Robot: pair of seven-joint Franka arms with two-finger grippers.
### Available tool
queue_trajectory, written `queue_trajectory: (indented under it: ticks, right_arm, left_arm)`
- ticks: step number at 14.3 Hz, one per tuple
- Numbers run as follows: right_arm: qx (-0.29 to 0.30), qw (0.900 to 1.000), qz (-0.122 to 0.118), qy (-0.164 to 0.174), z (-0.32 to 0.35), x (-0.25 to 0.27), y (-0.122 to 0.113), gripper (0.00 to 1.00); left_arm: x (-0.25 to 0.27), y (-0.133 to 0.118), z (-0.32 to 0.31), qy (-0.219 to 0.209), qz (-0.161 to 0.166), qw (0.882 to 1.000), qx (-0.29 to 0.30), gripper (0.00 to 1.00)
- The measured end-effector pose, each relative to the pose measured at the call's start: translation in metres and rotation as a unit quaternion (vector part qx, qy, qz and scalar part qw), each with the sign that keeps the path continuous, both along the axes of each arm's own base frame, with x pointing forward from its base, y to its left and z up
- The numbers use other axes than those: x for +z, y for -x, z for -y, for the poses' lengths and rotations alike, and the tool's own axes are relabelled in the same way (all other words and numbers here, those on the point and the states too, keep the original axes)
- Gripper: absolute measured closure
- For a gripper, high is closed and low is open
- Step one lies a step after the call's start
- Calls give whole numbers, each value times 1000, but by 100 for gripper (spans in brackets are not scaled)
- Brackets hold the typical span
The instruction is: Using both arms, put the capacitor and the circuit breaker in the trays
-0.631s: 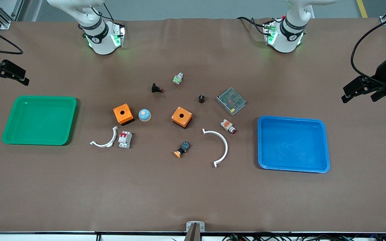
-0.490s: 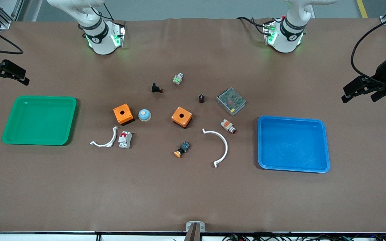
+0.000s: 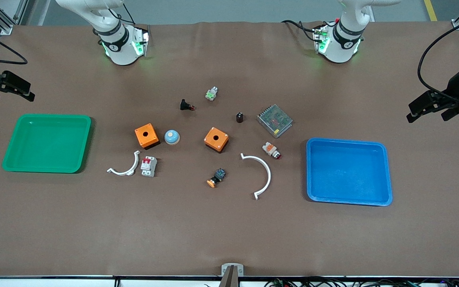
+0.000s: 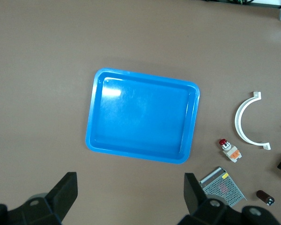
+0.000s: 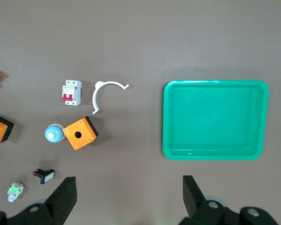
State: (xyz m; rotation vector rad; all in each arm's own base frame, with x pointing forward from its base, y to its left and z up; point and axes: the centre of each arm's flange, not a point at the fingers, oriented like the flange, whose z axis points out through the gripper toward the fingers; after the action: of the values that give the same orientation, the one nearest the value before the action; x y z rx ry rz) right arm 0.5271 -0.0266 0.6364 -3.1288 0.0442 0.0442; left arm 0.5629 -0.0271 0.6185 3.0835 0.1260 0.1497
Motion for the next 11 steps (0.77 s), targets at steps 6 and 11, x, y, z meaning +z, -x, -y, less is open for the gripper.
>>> queue_trajectory:
  ticks: [6, 11]
  right_arm:
    - [-2, 1000, -23, 6, 3, -45, -31, 0]
    - [3, 997, -78, 11, -1, -136, -73, 0]
  left_arm:
    - [-26, 6, 67, 23, -56, 998, -20, 0]
    - [-86, 16, 200, 36, -116, 993, -5, 0]
